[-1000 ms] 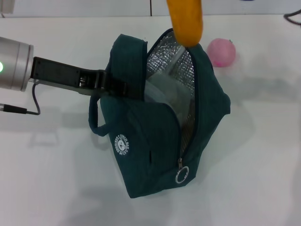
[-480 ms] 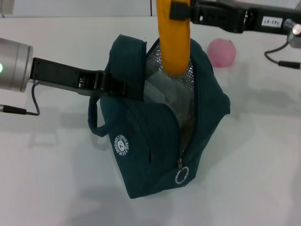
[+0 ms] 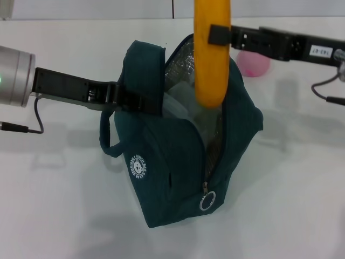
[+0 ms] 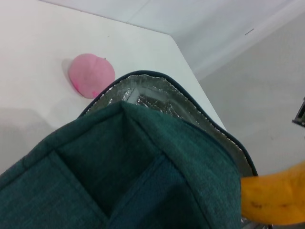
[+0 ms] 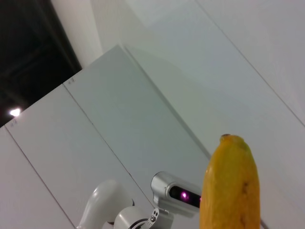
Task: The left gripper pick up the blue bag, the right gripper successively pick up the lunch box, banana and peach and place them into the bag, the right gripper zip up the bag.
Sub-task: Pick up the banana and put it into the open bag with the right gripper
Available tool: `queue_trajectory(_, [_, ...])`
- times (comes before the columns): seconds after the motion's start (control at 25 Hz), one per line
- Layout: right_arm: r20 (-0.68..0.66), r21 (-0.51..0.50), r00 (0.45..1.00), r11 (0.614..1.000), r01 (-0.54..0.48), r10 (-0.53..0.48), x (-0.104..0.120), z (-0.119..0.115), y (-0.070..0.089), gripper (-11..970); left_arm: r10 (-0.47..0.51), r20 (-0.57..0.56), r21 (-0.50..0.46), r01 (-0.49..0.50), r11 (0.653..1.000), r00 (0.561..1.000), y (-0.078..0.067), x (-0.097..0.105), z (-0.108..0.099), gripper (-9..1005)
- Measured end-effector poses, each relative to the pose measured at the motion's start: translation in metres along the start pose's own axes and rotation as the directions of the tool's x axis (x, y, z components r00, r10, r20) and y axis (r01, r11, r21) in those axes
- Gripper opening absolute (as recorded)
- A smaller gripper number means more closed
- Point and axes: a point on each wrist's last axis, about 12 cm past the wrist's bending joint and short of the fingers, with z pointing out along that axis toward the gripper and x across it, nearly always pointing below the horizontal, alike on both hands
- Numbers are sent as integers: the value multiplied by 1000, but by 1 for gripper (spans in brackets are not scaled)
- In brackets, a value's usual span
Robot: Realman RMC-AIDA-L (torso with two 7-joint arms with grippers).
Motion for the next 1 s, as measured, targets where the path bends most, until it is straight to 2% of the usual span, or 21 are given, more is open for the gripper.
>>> queue_trajectory(0.44, [8, 0, 993, 993, -121, 121, 28, -5, -2, 416, -5, 2, -1, 5, 1000, 1000, 1, 1, 0, 51])
queue_trajectory(1.0, [19, 41, 983, 982, -186, 185, 46, -10, -5, 415, -8, 1, 1, 8, 1000, 1000, 1, 2, 0, 52])
